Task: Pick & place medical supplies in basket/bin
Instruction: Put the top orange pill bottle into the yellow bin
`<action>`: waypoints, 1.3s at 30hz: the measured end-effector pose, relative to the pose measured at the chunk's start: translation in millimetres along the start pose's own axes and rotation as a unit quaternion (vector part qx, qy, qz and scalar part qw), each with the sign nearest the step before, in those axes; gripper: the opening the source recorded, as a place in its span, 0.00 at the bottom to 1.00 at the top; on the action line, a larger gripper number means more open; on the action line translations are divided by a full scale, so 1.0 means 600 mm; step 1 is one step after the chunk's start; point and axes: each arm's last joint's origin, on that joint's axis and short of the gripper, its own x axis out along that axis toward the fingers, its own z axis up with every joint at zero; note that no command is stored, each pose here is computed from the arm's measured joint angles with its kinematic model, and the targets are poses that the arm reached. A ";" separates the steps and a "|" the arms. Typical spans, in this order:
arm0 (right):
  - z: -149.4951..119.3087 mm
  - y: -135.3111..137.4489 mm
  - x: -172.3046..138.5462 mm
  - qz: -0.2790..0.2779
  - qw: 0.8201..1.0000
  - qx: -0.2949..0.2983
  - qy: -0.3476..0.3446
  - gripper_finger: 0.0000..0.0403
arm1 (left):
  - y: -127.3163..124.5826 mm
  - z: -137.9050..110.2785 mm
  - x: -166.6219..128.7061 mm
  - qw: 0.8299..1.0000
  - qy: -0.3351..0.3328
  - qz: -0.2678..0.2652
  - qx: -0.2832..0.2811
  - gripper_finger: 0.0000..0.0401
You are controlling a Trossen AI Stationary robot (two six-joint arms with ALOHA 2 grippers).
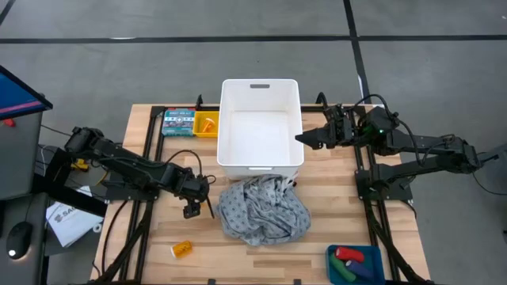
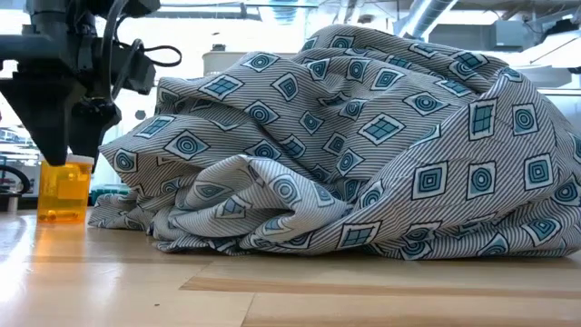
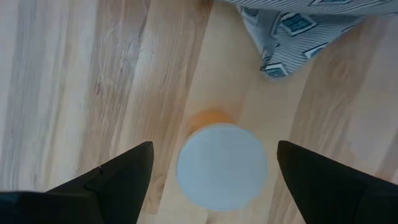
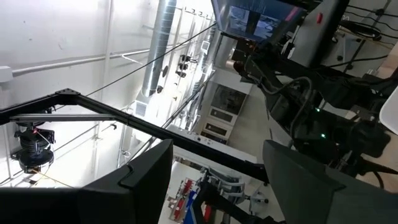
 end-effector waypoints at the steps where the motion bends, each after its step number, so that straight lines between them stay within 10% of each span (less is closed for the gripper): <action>1: 0.000 0.000 0.000 0.000 1.000 0.000 0.000 0.61 | -0.001 0.000 0.003 1.000 0.003 0.002 -0.003 0.83; 39: 0.000 0.000 0.000 0.001 1.000 0.000 0.004 0.61 | 0.027 0.017 0.011 0.996 0.009 0.014 -0.092 0.54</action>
